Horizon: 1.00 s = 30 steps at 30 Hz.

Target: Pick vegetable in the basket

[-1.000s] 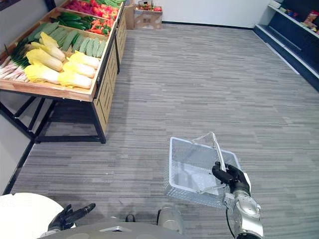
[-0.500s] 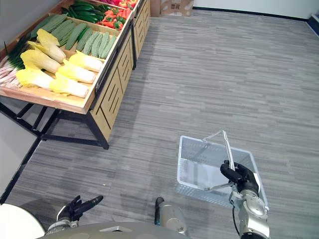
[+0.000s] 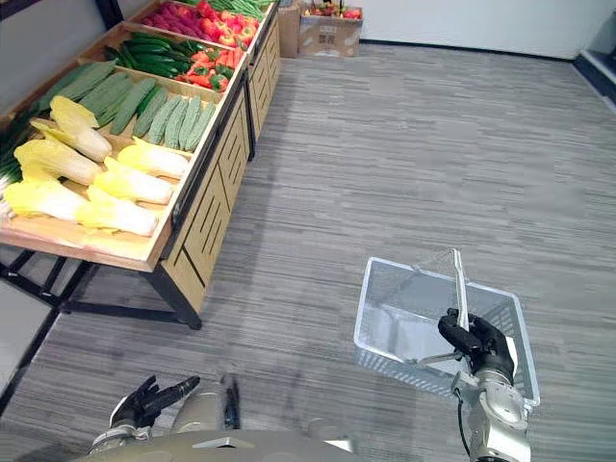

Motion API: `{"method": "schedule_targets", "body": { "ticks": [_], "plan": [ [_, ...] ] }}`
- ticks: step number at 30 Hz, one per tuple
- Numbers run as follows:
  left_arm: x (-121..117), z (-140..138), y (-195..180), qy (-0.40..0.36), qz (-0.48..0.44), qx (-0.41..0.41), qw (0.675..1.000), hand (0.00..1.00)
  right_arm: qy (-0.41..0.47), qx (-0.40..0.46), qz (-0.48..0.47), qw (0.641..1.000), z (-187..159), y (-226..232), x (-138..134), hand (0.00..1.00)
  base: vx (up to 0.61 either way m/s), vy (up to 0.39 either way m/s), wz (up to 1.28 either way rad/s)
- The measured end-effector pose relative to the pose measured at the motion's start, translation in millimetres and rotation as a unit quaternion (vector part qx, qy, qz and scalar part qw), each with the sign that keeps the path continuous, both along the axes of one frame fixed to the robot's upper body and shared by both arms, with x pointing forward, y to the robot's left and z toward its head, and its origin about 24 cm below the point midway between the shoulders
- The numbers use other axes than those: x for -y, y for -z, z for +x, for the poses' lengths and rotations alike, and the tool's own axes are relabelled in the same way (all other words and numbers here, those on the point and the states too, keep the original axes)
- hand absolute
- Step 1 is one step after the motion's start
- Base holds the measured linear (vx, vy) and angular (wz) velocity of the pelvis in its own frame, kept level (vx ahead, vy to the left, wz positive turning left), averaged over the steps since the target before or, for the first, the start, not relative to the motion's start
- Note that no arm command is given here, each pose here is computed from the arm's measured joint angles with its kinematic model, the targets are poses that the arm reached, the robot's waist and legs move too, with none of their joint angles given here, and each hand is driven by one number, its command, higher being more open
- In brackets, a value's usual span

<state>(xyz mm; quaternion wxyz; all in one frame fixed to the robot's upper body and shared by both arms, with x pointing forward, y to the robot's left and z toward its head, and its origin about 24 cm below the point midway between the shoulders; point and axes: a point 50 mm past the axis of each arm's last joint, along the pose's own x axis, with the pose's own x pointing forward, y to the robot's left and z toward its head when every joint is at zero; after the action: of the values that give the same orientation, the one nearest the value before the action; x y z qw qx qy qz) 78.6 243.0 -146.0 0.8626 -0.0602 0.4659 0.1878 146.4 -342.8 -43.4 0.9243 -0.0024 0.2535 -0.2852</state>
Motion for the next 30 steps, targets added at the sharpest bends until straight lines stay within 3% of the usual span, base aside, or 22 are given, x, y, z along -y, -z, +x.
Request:
{"method": "schedule_targets", "body": {
  "ticks": [4,10,20,30],
  "plan": [
    [-10,0,-2,-0.013,0.012,0.003,1.000,1.00,-0.009,-0.006,0.005,1.000,2,3,-3,0.00,0.37,0.213,-0.18],
    [-10,-6,-1,-0.021,0.008,-0.004,1.000,1.00,-0.081,0.007,0.007,0.997,32,-2,-22,0.00,0.19,0.131,-0.65],
    [-1,-1,0,0.001,0.002,0.000,1.000,1.00,-0.085,-0.020,-0.006,0.996,23,4,-22,0.00,0.14,0.074,-0.04],
    [-17,-6,-3,-0.015,0.024,-0.012,1.000,1.00,-0.075,-0.020,-0.004,0.997,20,5,-20,0.00,0.14,-0.084,0.12]
  ]
}}
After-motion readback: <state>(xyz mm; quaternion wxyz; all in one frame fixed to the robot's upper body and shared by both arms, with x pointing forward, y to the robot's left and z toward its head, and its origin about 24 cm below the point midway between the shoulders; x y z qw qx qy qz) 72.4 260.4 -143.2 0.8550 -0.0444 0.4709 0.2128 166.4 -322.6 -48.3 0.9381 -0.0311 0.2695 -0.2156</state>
